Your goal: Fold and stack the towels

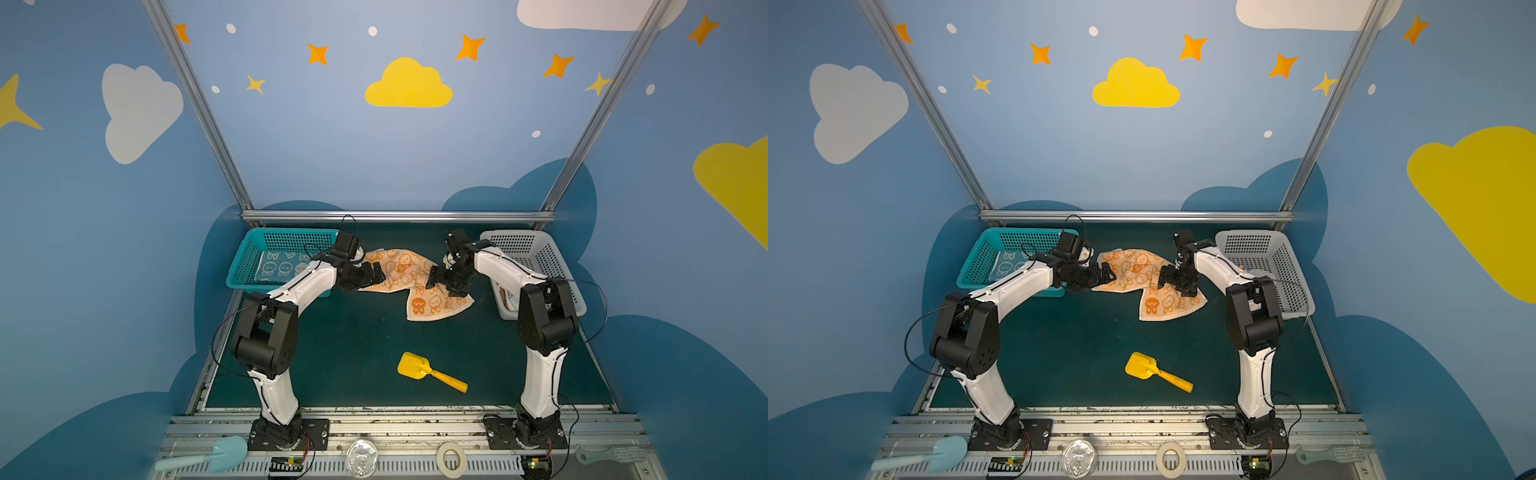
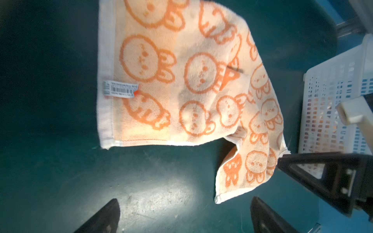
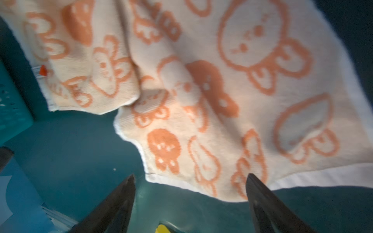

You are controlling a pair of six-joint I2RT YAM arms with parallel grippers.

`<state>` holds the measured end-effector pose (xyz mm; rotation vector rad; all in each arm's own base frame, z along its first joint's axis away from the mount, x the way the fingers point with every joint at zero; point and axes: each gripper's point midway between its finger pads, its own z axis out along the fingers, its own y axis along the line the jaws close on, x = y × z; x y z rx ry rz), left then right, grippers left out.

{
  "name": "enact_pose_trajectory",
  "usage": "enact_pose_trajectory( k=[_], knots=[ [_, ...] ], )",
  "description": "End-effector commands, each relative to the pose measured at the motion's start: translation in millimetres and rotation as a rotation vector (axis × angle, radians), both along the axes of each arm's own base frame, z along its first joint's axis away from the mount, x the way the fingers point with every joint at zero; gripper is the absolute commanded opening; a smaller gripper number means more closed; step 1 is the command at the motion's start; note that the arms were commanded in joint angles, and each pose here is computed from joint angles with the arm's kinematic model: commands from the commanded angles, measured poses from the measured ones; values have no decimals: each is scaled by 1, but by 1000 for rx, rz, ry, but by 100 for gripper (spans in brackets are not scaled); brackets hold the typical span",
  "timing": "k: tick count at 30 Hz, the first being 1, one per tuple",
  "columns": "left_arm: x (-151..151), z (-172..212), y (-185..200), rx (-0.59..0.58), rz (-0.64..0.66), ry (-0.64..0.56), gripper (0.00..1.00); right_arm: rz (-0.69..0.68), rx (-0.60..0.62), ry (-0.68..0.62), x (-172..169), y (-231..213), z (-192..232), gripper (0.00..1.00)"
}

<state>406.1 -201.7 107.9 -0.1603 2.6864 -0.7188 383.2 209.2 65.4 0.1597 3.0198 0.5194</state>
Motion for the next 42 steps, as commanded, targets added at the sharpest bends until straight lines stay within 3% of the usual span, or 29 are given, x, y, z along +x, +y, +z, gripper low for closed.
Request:
enact_pose_trajectory(
  k=[1,10,16,23,31,38,42],
  knots=[
    [-2,28,-15,-61,-27,-80,100,61,-26,55,-22,4,-18,86],
    [-31,22,-13,-53,-42,-68,100,63,10,109,-31,37,-44,86],
    [-46,10,-4,-21,-45,-39,100,43,48,125,-16,75,-50,86],
    [-50,-4,-2,9,-59,-5,100,64,86,98,1,100,-28,86],
    [-39,-21,-24,9,-100,28,100,49,8,-27,-13,44,24,86],
    [-40,-27,-41,16,-133,32,100,-58,-56,-12,-32,-34,12,86],
    [-40,-25,-49,18,-146,29,100,-87,-40,11,-36,-48,-1,85]
  ],
)
